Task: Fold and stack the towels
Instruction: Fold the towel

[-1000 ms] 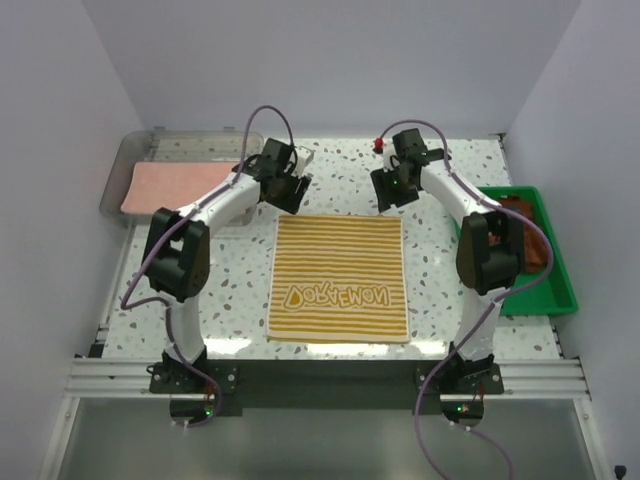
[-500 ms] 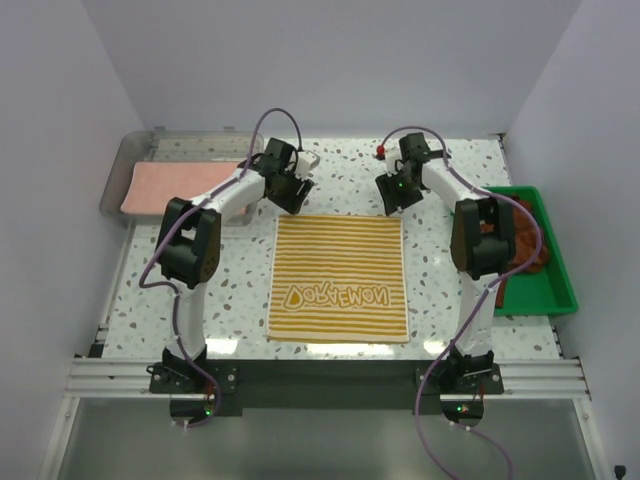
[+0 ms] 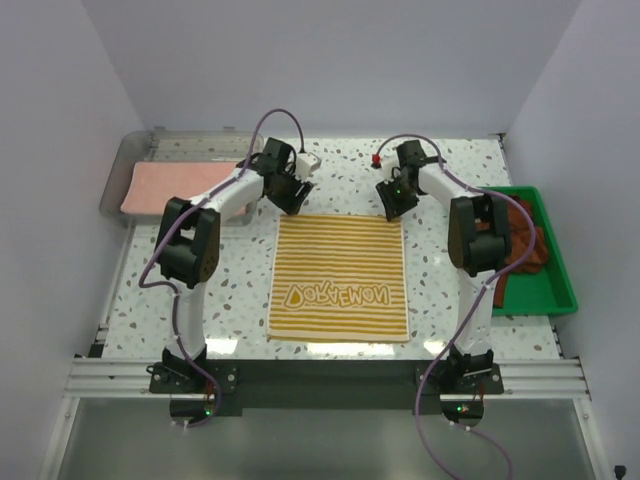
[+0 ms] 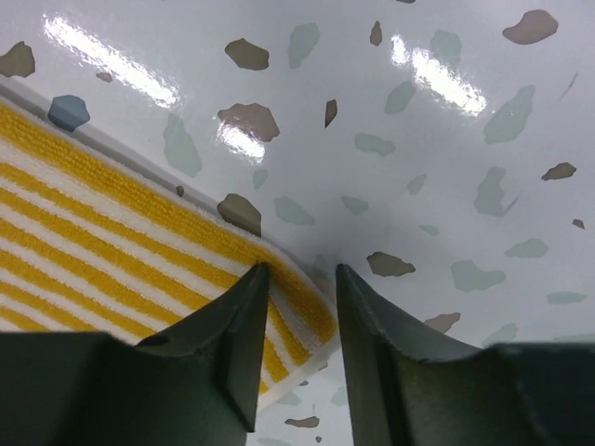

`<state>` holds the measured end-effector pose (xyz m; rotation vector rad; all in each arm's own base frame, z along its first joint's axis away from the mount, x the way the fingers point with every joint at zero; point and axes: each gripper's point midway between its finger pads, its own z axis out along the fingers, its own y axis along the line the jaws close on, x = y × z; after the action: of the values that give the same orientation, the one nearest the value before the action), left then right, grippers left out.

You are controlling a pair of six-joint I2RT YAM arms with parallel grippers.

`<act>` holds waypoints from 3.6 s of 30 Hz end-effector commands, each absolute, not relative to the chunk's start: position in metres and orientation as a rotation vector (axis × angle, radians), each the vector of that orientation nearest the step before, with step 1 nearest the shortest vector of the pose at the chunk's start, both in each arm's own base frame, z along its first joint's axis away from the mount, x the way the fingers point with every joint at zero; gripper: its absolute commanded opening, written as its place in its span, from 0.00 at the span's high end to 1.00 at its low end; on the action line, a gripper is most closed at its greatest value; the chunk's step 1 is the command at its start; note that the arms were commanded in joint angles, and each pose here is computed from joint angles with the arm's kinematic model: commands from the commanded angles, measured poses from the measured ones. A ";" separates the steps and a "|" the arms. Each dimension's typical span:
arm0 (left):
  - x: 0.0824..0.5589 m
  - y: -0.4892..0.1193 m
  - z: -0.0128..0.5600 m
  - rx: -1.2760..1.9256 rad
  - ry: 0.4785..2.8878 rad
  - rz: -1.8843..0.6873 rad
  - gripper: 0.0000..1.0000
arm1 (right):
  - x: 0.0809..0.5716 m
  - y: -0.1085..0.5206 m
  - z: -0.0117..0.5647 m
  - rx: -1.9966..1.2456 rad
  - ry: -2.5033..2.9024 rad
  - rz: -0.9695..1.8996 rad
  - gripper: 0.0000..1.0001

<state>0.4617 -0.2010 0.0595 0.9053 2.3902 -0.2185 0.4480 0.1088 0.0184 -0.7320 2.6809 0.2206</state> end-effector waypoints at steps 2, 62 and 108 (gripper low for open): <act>0.465 -0.199 0.061 1.009 2.332 -0.224 0.38 | 0.431 0.110 -0.011 -0.793 2.729 0.269 0.73; 0.474 -0.165 0.033 1.083 2.455 -0.022 1.00 | 0.465 0.073 0.066 -0.632 2.572 -0.133 1.00; 0.325 -0.134 0.121 0.459 2.400 -0.122 1.00 | 0.274 0.097 0.117 -0.520 2.683 -0.008 1.00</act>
<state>0.3325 -0.1615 0.1179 0.5548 2.3813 -0.2233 0.3009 0.1310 0.1255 -0.5654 2.5715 0.1134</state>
